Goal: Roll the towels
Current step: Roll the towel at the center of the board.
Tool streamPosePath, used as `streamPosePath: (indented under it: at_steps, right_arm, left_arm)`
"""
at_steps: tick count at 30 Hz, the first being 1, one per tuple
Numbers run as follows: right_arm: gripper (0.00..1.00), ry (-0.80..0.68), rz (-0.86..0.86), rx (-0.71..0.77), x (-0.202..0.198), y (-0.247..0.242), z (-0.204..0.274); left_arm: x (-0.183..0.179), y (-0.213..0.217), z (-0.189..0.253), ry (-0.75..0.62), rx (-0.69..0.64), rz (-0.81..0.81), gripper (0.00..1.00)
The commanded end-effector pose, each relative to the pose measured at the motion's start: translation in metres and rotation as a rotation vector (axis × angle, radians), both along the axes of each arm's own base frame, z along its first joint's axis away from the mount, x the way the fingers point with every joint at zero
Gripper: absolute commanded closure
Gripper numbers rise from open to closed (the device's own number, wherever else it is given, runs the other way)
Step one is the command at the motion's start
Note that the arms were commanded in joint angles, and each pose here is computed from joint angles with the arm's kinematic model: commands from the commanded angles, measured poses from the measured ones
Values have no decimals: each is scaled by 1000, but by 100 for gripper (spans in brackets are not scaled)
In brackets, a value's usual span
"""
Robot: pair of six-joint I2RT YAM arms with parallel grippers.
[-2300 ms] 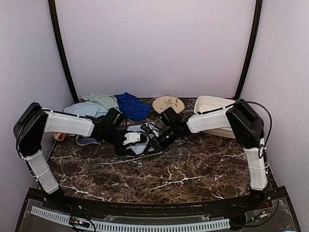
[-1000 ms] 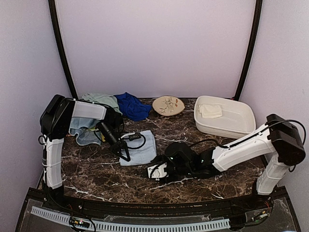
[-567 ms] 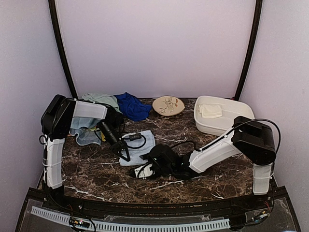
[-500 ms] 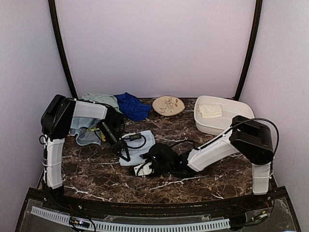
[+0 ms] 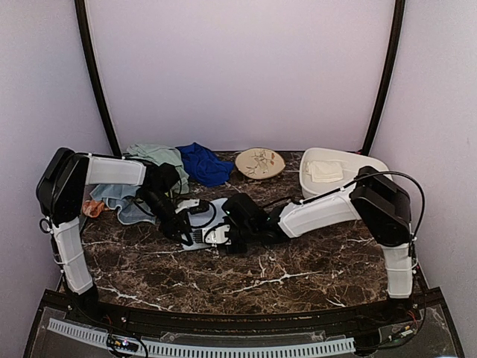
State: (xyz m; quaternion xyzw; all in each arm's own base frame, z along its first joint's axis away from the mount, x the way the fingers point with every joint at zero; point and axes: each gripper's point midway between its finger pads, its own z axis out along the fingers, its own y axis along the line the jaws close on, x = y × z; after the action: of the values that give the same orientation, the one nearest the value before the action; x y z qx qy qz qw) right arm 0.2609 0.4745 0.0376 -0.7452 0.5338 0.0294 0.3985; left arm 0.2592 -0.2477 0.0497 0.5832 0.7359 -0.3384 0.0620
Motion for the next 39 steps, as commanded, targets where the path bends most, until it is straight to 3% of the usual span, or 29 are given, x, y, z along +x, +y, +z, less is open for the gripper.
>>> streamPosePath:
  at_steps: [1,8,16,23,28,32,39]
  right_arm:
    - [77,397,-41,-91,-29,-17,-34]
    - [89,718,-97,-80,-64,-12,-12]
    - [90,1024,-266,-67,-102,-36,-13]
    - [89,1231,-398,-82,-99,-33,-34]
    - [89,1385,-511,-77,-82,-31,-45]
    - [88,1465,-585,-49,-69,-33,-51]
    - [87,1484,-656,-66,-65,-41,-66]
  left_arm:
    - [31,20,16,-206,3,52,57]
    - [51,32,31,-243,-40,159,57]
    - [41,41,33,-294,-51,157,58]
    - [30,51,45,-428,-70,132,58]
    - [0,43,62,-435,-131,47,58]
    - [-23,25,49,-476,-72,-77,59]
    - [-44,-15,29,-522,-39,-233,60]
